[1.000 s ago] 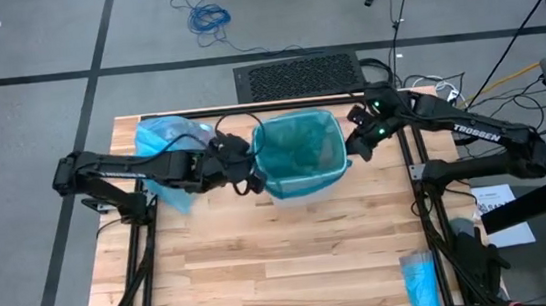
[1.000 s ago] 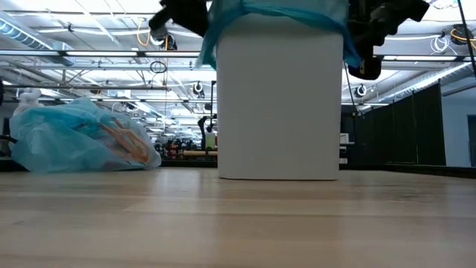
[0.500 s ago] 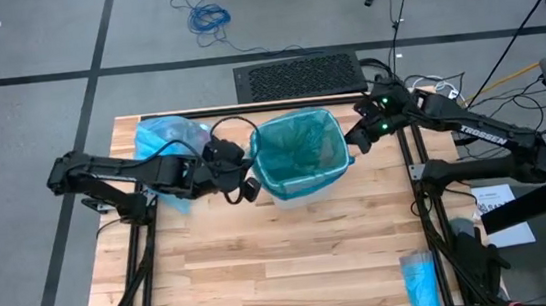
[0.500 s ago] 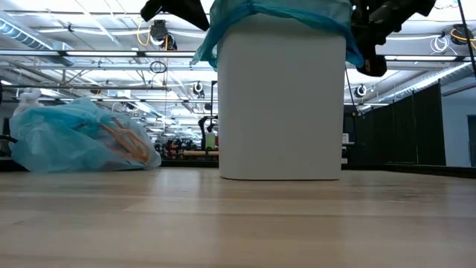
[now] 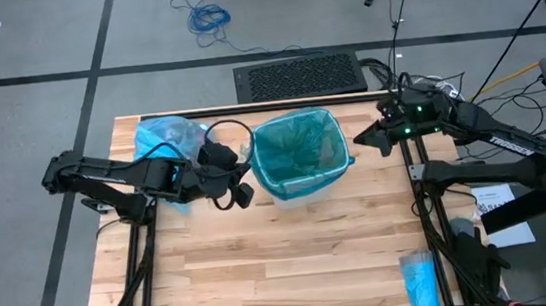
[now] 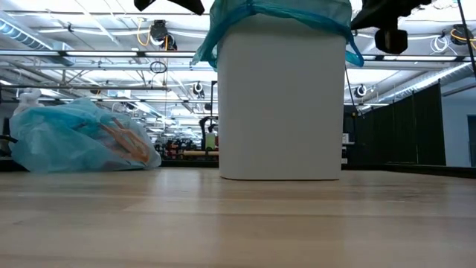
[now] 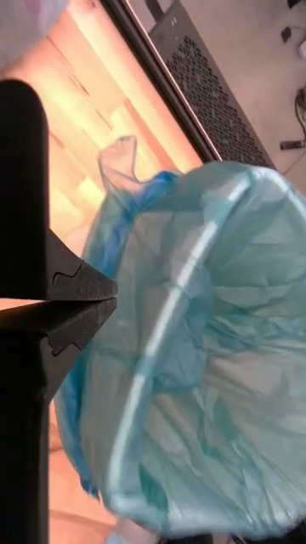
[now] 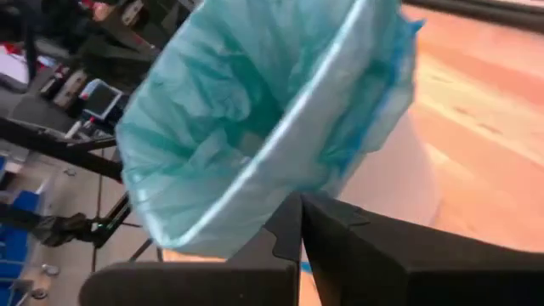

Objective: Place trash/remove bag and relplace
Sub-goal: Insert the new blue trash bag into the white trash bin

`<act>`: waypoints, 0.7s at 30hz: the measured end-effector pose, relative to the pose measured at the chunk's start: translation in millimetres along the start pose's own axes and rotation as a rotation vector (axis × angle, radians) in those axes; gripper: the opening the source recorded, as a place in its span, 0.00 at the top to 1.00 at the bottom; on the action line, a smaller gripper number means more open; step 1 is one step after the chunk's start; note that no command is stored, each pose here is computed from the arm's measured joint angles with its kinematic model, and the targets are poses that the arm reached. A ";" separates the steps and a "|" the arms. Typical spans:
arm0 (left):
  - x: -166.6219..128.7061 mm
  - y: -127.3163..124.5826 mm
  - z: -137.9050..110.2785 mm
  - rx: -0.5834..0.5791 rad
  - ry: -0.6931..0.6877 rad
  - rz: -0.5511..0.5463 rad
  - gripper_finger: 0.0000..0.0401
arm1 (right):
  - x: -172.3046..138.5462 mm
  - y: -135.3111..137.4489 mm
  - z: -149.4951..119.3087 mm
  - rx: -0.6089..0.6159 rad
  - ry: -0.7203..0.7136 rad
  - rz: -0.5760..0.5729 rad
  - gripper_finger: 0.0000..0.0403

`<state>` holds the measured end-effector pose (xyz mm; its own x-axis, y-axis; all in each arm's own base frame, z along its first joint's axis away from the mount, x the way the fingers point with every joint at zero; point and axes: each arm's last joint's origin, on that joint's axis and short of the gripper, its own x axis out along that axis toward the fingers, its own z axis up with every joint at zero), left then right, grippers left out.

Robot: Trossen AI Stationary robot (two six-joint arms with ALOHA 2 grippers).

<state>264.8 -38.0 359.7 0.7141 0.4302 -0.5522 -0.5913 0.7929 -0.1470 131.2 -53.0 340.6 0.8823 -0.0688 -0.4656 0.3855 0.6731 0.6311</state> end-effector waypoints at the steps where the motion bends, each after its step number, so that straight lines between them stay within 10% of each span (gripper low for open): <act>1: 0.4 0.5 -0.8 0.006 0.007 0.006 1.00 | 1.4 1.3 -3.6 0.003 0.005 0.005 1.00; 10: 0.5 0.4 -1.1 0.008 0.009 0.007 1.00 | 30.8 5.4 -34.3 0.069 -0.054 0.149 1.00; 21: 0.6 0.3 -1.1 0.009 0.009 0.006 1.00 | 52.3 0.8 -49.6 0.058 0.065 0.002 1.00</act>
<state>264.7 -37.9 358.4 0.7070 0.4310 -0.5607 -0.5922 0.7942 -0.1364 164.3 -19.5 285.9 0.8644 -0.0185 -0.5024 0.4005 0.6293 0.6660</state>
